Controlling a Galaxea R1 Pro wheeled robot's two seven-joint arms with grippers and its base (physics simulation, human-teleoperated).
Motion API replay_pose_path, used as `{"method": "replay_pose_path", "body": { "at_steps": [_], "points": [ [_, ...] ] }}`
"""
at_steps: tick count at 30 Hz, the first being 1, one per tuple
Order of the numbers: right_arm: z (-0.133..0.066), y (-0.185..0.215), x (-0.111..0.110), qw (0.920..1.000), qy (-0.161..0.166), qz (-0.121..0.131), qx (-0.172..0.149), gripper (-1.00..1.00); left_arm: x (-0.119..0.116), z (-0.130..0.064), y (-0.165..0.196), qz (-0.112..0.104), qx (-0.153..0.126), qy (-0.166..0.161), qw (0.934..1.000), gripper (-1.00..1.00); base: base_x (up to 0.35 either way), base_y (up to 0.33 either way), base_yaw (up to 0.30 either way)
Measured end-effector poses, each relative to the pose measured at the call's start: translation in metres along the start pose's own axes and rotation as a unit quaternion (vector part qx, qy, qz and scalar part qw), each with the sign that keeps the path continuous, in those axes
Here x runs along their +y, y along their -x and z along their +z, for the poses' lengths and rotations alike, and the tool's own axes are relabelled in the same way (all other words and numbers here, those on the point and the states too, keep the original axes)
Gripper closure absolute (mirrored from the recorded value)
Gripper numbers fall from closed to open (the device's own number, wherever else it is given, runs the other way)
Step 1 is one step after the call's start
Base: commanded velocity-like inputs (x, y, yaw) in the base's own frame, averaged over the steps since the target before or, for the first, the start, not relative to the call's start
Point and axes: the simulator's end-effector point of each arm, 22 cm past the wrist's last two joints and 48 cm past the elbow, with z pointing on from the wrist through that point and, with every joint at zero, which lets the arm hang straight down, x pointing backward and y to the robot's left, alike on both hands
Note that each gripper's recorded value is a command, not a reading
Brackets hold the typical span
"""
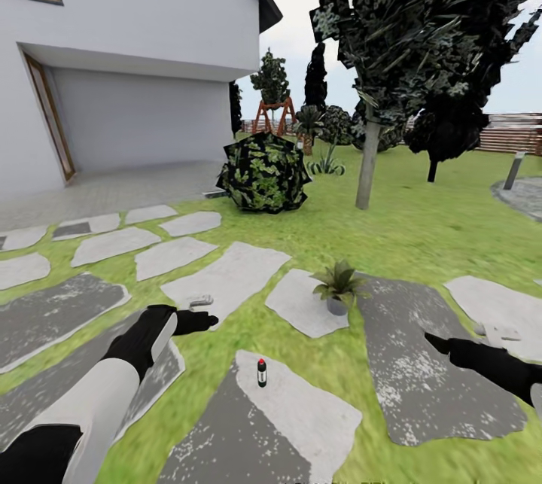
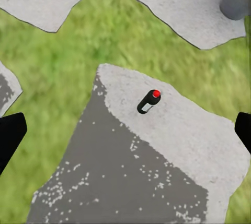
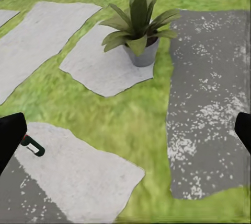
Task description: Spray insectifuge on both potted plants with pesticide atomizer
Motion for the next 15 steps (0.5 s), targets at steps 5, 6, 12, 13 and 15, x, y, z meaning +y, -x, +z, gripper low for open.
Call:
{"method": "replay_pose_path", "body": {
  "at_steps": [5, 6, 12, 13, 15],
  "points": [
    [0.000, -0.008, -0.019, 0.9976, -0.047, -0.047, 0.017, -1.00, 0.000, 0.000, 0.000, 0.000, -0.001, 0.000, 1.0000, -1.00, 0.039, 0.301, -0.233],
    [0.000, -0.009, -0.021, 0.9969, -0.053, -0.054, 0.019, -1.00, 0.000, 0.000, 0.000, 0.000, -0.001, 0.000, 1.0000, -1.00, 0.094, 0.301, -0.110],
    [0.004, -0.015, -0.014, 0.9955, -0.053, -0.073, 0.029, -1.00, -0.002, 0.001, 0.000, 0.000, -0.002, -0.001, 1.0000, -1.00, 0.079, 0.191, -0.065],
    [0.005, -0.015, -0.013, 0.9954, -0.053, -0.074, 0.030, -1.00, -0.003, 0.001, 0.000, 0.000, -0.002, -0.002, 1.0000, -1.00, 0.026, 0.051, -0.144],
    [0.005, -0.016, -0.012, 0.9953, -0.052, -0.075, 0.030, -1.00, -0.004, 0.001, 0.000, 0.001, -0.002, -0.003, 1.0000, -1.00, 0.015, 0.029, -0.200]
  ]
}}
